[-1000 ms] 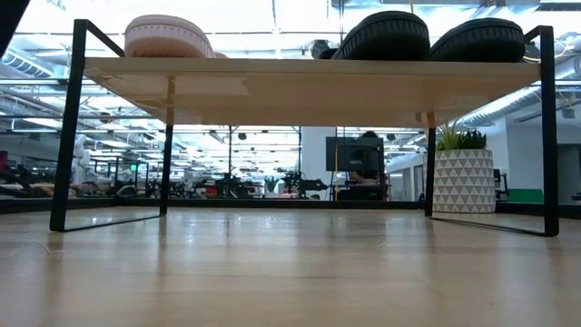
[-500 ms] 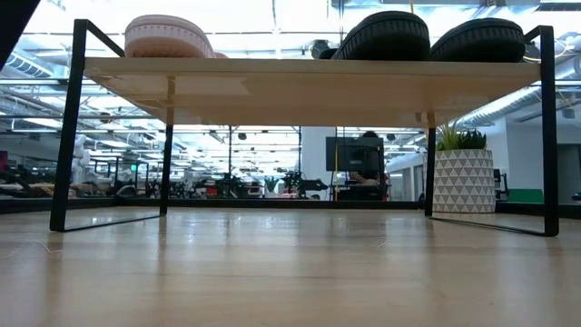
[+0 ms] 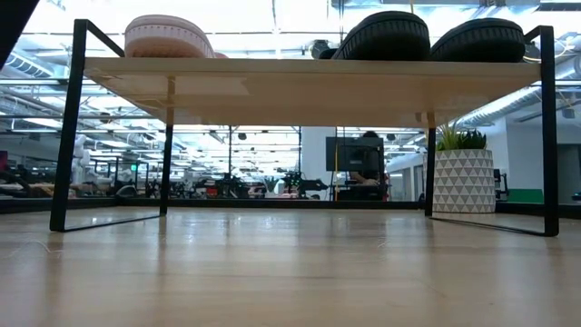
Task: Pick and place slides into the shelf
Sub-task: Put the pink slipper on the shelf
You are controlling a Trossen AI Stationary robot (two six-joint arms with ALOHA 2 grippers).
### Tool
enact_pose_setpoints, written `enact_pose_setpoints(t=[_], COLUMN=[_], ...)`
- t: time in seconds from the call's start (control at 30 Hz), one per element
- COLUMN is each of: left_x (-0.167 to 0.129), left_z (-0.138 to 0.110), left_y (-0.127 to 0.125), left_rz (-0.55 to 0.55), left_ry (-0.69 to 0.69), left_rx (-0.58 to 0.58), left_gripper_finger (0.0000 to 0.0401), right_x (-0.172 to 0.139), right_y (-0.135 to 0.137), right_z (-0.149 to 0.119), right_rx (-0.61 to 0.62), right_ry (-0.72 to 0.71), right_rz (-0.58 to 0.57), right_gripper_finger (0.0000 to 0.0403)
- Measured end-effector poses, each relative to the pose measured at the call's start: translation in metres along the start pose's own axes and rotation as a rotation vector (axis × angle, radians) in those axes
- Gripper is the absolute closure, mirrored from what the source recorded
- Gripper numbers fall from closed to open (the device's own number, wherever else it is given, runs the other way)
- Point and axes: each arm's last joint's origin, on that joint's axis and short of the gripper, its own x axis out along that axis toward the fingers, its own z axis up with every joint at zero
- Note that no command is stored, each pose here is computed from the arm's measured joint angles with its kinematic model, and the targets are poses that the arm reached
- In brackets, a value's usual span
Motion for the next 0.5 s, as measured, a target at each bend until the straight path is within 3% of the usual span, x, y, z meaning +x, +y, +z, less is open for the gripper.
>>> enact_pose_setpoints(t=[0.3, 0.5], left_x=[-0.021, -0.011], left_z=[0.021, 0.014], left_y=[-0.012, -0.01], left_rz=[-0.123, -0.155], left_ry=[-0.012, -0.004], left_rx=[-0.093, -0.151], left_gripper_finger=[0.0401, 0.0401], right_x=[-0.001, 0.008], right_y=[-0.021, -0.027], right_z=[0.002, -0.004], right_rx=[-0.033, -0.039], right_ry=[0.052, 0.027], right_rz=[-0.047, -0.029], right_gripper_finger=[0.0097, 0.01])
